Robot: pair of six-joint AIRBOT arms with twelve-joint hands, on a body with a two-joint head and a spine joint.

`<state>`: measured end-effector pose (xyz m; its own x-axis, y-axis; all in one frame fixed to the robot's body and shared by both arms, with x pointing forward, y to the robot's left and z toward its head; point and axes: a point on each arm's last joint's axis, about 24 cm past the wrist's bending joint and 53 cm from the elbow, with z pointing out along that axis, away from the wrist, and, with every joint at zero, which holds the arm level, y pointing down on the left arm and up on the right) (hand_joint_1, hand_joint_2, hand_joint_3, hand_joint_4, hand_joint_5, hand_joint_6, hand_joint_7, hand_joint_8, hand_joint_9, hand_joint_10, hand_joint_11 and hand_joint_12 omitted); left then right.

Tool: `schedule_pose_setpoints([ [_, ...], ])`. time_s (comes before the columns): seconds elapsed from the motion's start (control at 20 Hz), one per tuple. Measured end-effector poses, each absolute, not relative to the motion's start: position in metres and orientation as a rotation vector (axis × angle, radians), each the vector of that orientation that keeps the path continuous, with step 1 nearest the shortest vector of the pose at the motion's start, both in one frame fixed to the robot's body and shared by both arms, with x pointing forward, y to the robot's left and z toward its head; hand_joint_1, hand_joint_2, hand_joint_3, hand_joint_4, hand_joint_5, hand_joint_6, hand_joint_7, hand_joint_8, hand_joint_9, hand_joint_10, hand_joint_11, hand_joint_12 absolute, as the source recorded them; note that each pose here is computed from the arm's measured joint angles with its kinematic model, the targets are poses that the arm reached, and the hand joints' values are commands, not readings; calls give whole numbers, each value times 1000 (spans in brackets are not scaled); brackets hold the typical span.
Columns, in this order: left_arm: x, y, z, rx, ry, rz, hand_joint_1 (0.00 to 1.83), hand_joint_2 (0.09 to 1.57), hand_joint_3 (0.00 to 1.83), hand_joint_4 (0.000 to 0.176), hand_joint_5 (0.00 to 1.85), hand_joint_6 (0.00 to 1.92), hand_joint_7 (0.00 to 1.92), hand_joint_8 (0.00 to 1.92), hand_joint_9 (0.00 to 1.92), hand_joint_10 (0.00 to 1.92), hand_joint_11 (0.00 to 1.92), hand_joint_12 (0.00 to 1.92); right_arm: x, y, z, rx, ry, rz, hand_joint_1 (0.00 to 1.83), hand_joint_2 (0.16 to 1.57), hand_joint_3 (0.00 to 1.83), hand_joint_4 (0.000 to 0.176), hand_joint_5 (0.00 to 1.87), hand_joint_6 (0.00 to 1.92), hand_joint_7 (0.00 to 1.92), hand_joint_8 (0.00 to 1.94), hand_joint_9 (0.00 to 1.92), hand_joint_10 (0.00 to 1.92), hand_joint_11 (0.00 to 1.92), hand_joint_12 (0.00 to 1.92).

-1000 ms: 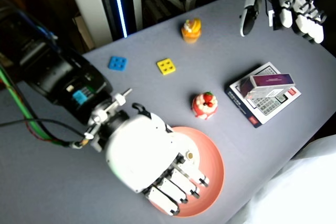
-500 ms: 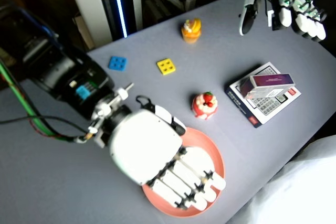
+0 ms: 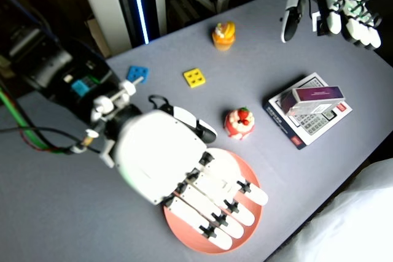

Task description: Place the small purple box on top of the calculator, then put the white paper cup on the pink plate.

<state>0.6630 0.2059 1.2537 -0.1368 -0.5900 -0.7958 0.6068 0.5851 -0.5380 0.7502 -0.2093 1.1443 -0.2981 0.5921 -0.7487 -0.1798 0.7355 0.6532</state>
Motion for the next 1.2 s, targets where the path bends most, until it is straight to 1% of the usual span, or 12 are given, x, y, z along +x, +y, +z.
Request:
schedule_pose_setpoints([
  [0.1,662,208,1254,17,1357,-1032,851,1170,0,103,62,10,0,0,0,0,0,0,743,-205,1150,296,1709,793,657,918,0,91,0,0,0,0,0,0,8,4],
  [0.2,662,210,1254,15,1360,-1026,857,1170,0,93,67,11,0,0,0,0,0,0,730,-206,1168,257,1673,800,708,865,6,142,0,0,0,0,3,0,0,565],
  [0.25,661,211,1255,7,1357,-1028,850,1171,0,91,70,12,0,0,0,0,4,2,724,-209,1179,235,1648,799,671,890,19,138,0,0,0,0,0,0,0,597],
  [0.3,660,212,1254,4,1357,-1029,810,1179,0,92,69,7,0,0,0,0,0,201,719,-211,1188,219,1622,800,594,934,33,127,0,0,0,0,0,0,0,119],
  [0.5,653,215,1257,10,1341,-1035,597,1249,19,125,0,0,0,0,0,0,0,1,680,-220,1224,144,1504,807,370,1075,83,47,0,0,0,0,0,0,4,2],
  [0.6,649,218,1262,-2,1320,-1044,521,1275,25,111,0,0,0,0,0,0,0,0,658,-215,1237,92,1452,824,462,1130,50,80,0,0,0,0,0,0,4,134],
  [0.7,643,220,1268,3,1294,-1054,448,1284,22,113,0,0,0,0,0,0,10,5,638,-214,1249,61,1395,843,670,1217,57,39,0,0,0,0,0,0,0,154],
  [0.8,638,221,1273,3,1272,-1065,458,1291,21,93,0,0,0,0,0,0,0,0,622,-213,1254,42,1362,856,779,1264,27,23,0,0,0,0,0,0,0,215],
  [0.85,635,221,1275,2,1261,-1072,484,1276,12,128,0,0,0,0,0,0,0,0,616,-214,1254,37,1352,857,800,1276,12,34,0,0,0,0,0,0,0,156],
  [0.95,630,218,1281,10,1233,-1093,439,1279,10,110,0,0,0,0,0,0,0,0,605,-220,1258,44,1324,854,717,1213,0,12,0,0,0,0,0,0,0,27],
  [1.1,624,219,1289,12,1197,-1108,379,1282,9,92,0,0,0,0,0,0,0,0,588,-232,1261,56,1291,838,623,1145,0,41,0,0,0,0,0,0,0,0],
  [1.2,619,222,1297,2,1157,-1125,370,1275,3,115,0,0,0,0,0,0,0,0,575,-239,1268,47,1262,825,588,1139,0,55,0,0,0,0,0,0,0,0],
])
